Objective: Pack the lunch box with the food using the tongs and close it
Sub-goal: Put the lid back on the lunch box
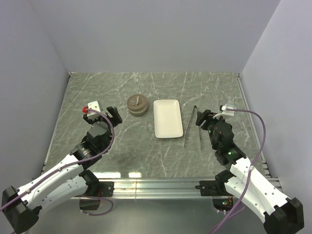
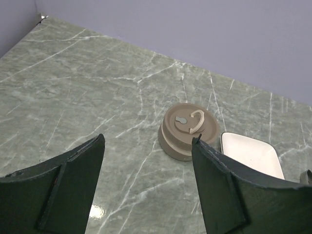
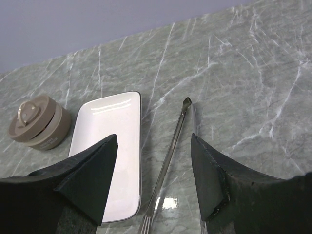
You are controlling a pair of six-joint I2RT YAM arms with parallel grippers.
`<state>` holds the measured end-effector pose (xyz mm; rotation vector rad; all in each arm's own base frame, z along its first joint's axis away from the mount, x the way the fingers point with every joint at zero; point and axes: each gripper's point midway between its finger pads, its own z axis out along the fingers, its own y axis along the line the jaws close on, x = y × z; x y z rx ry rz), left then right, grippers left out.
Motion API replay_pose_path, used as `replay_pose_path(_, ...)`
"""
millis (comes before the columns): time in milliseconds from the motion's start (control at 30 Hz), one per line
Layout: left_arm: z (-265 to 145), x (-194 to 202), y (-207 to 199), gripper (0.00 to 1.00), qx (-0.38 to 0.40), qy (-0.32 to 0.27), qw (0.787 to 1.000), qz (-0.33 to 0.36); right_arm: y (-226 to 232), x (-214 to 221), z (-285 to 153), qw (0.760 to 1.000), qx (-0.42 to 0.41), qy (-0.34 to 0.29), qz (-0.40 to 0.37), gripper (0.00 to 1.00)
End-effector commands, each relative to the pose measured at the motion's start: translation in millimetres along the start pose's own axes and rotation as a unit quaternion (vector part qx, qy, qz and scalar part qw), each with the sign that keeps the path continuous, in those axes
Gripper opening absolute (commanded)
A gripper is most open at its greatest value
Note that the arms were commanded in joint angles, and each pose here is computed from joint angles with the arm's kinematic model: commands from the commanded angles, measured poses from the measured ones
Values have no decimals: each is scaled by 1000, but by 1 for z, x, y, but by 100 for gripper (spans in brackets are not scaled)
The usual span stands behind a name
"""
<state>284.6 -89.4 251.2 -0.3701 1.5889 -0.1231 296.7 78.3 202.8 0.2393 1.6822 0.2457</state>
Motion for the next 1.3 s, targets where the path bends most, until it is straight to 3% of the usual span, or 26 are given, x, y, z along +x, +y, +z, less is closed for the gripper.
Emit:
replay_pose_path(0, 0, -23, -7, 78, 2, -19, 1000, -22, 1, -11, 1, 1000, 1, -21, 14, 69)
replay_pose_path(1267, -2, -20, -7, 86, 10, -18, 1000, -21, 2, -12, 1, 1000, 0, -23, 14, 69)
